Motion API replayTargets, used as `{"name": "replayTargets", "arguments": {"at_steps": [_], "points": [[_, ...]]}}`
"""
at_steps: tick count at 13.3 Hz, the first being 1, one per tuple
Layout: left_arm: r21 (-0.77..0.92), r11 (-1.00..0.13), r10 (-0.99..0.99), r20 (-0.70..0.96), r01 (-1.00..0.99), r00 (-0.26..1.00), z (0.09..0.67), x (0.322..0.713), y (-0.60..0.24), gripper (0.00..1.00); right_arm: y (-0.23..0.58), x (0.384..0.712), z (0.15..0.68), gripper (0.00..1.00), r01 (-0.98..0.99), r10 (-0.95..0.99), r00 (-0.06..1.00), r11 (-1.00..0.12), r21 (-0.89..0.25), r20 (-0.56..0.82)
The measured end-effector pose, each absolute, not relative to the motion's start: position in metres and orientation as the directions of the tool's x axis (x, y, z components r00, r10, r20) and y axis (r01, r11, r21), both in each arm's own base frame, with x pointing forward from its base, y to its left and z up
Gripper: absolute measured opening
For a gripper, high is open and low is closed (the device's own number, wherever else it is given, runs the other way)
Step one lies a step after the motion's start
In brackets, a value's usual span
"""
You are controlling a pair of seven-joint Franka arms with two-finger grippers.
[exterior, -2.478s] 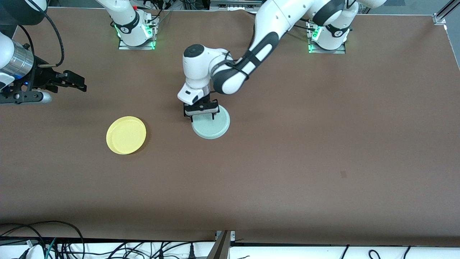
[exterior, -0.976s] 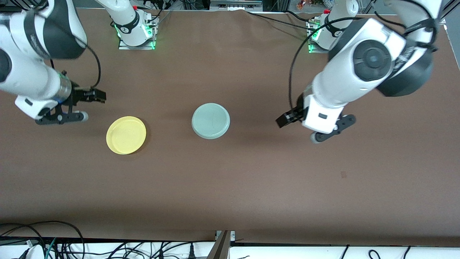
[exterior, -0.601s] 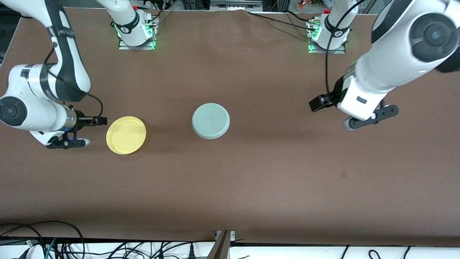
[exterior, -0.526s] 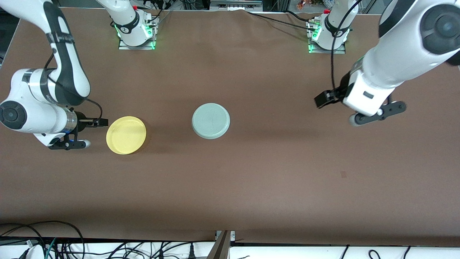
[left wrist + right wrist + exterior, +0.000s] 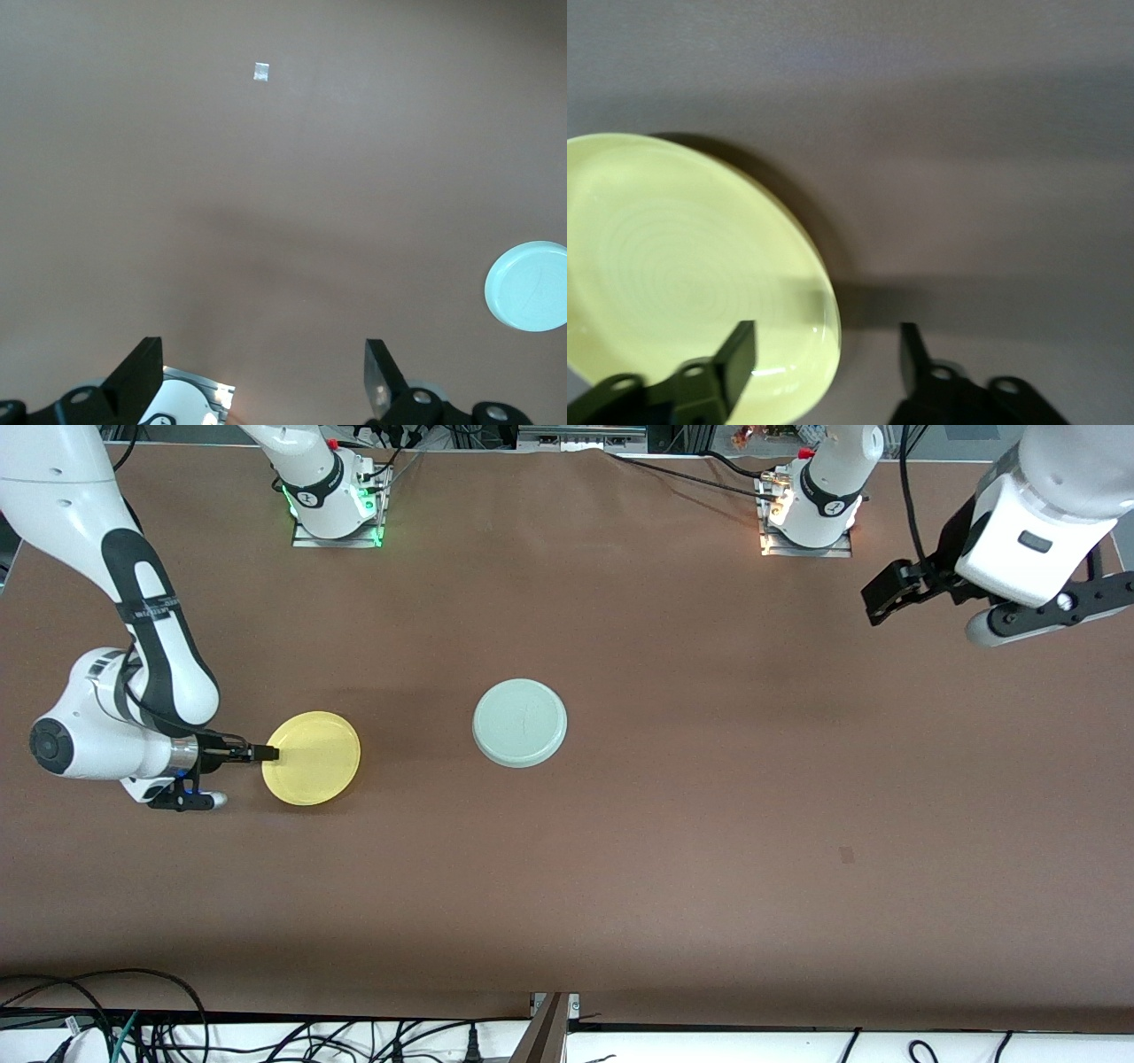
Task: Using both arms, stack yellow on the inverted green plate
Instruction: 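Grasp the yellow plate's rim with the right gripper while the left gripper retreats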
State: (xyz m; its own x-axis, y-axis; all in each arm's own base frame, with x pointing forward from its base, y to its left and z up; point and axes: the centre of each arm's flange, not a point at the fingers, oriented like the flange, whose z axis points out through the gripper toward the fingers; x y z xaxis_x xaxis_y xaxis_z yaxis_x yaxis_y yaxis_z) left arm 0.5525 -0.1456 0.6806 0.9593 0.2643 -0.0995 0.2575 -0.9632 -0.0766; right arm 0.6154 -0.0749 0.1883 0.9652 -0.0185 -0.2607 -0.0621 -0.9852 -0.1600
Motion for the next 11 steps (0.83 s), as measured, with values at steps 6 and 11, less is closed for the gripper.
{"name": "replayTargets", "arguments": {"at_steps": [6, 11], "points": [[-0.015, -0.987, 0.163, -0.084, 0.162, 0.983, 0.663, 0.561, -0.066, 1.0, -0.08, 0.613, 0.181, 0.11, -0.077, -0.03, 0.963, -0.984, -0.164, -0.268], [-0.024, -0.981, 0.193, -0.088, 0.191, 0.977, 0.621, 0.568, -0.034, 1.0, -0.078, 0.615, 0.185, 0.02, -0.061, -0.01, 0.961, -0.982, -0.177, -0.276]]}}
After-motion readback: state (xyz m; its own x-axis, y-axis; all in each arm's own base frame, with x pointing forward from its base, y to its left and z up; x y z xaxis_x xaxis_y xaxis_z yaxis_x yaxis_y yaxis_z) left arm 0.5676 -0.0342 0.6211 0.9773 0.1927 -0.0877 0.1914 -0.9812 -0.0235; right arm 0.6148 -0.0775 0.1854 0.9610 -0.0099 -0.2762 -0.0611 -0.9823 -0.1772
